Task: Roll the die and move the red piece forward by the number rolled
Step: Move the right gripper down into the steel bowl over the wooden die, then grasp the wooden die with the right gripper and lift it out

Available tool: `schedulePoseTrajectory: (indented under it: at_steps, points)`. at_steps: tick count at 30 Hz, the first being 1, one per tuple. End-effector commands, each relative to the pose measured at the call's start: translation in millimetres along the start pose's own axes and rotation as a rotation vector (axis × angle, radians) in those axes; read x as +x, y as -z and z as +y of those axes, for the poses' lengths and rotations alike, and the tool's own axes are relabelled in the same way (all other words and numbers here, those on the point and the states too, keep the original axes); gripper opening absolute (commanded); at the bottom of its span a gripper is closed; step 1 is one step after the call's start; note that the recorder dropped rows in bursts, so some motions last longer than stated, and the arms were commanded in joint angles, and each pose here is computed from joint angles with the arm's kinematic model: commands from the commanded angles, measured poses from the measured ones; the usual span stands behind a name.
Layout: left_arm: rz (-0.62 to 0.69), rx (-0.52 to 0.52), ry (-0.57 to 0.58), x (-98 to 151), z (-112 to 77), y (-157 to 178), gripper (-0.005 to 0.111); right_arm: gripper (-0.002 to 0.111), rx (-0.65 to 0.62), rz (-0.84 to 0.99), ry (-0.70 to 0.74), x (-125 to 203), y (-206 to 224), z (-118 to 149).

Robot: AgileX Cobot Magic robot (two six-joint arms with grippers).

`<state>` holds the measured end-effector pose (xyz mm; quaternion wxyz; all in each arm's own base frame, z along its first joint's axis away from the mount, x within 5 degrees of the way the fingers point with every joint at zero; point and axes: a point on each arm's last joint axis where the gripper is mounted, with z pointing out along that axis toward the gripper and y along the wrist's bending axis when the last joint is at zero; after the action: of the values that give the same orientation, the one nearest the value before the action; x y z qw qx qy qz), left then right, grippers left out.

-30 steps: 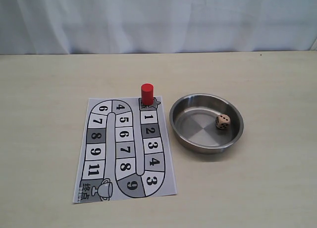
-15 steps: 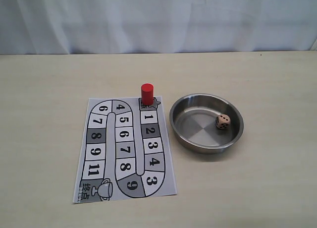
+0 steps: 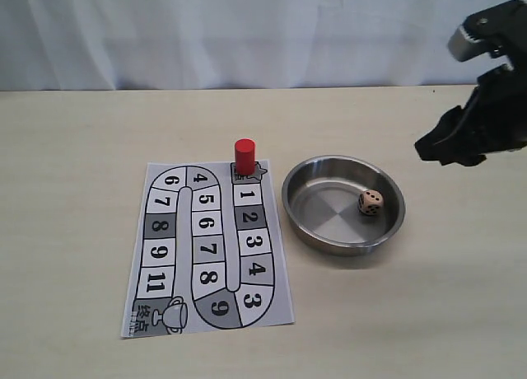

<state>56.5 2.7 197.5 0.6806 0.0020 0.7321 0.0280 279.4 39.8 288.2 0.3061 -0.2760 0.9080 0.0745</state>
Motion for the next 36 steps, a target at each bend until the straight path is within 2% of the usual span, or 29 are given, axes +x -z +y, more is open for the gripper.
schedulePoseTrajectory:
  at_steps: [1,8,18,36]
  points:
    - [-0.018,0.001,0.003,-2.9,0.0,0.4,0.000,0.053,-0.001,0.091,0.198,-17.2,-24.5,7.4]
    - [-0.016,0.001,0.004,-2.7,0.0,0.4,0.000,0.053,-0.075,0.203,0.209,-30.7,-68.4,10.1]
    - [-0.016,0.001,0.004,-2.7,0.0,0.4,0.000,0.053,-0.169,0.321,0.278,-41.5,-117.8,-2.6]
    - [-0.018,0.001,0.004,-2.9,0.0,0.4,0.000,0.053,-0.218,0.327,0.600,-28.9,-174.4,-12.6]
